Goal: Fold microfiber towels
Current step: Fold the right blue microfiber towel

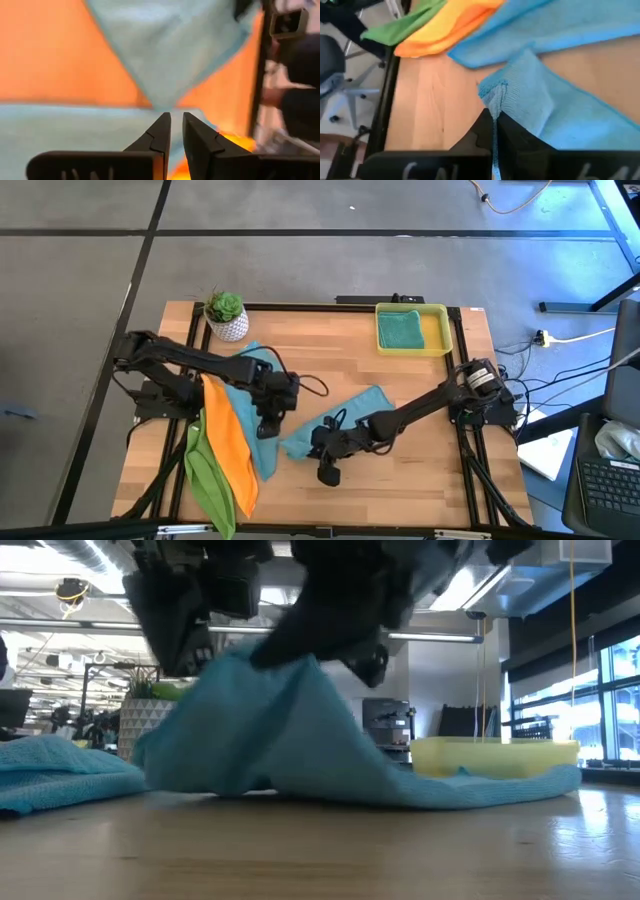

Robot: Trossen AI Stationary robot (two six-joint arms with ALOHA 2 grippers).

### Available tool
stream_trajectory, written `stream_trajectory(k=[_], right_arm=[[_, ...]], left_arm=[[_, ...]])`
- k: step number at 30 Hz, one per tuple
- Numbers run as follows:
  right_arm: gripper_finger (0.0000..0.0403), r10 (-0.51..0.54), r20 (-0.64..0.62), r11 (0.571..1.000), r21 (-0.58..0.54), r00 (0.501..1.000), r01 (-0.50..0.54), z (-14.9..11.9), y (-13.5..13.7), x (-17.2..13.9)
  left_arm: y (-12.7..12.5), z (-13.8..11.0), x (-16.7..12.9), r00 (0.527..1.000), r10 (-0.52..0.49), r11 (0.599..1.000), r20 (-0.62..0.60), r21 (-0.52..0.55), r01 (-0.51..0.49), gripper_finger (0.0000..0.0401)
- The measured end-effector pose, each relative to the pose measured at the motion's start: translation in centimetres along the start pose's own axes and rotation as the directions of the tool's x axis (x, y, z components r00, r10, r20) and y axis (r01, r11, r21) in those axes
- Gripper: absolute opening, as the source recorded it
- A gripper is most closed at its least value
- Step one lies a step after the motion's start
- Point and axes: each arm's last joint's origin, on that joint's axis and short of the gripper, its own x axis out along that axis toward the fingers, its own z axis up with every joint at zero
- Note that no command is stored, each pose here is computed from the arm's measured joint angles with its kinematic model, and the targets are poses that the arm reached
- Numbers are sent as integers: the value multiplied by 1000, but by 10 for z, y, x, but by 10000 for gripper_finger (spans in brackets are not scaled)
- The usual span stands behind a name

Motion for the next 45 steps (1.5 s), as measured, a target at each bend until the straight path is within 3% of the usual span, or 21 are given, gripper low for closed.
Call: stream_trajectory(k=[7,10,14,17,22,26,31,34,38,43,45], right_arm=[[4,-169,8,980,112,986,167,8,0,-32],[4,-232,29,966,122,972,227,8,4,-43],[4,-276,-36,950,140,960,279,3,1,-51],[3,-300,-83,933,184,950,310,-2,1,-56],[3,-355,-104,906,207,929,370,-10,7,-68],[3,-392,-138,884,216,909,414,-14,6,-74],[3,-438,-191,862,188,878,471,-18,1,-82],[5,-444,-208,862,165,872,479,-14,-3,-88],[8,-392,-225,891,149,892,429,-3,-9,-99],[9,-260,-255,940,155,931,305,14,-16,-114],[10,-206,-261,955,156,943,251,20,-19,-120]], left_arm=[[4,-7,-36,981,149,988,125,12,-152,39],[-2,-4,-47,969,118,991,217,39,-129,39],[-13,-4,-50,963,62,990,263,104,-92,39],[-19,-8,-47,965,73,980,251,161,-116,46],[-29,-4,-44,951,47,971,305,209,-115,70],[-44,4,-44,912,-21,955,409,278,-102,95],[-50,7,-44,885,-6,949,465,282,-142,123],[-50,8,-43,880,-7,948,474,284,-145,132],[-54,18,-46,828,-57,927,558,336,-163,139],[-57,38,-41,741,-136,895,657,402,-192,152],[-55,44,-35,737,-158,884,657,427,-192,157]])
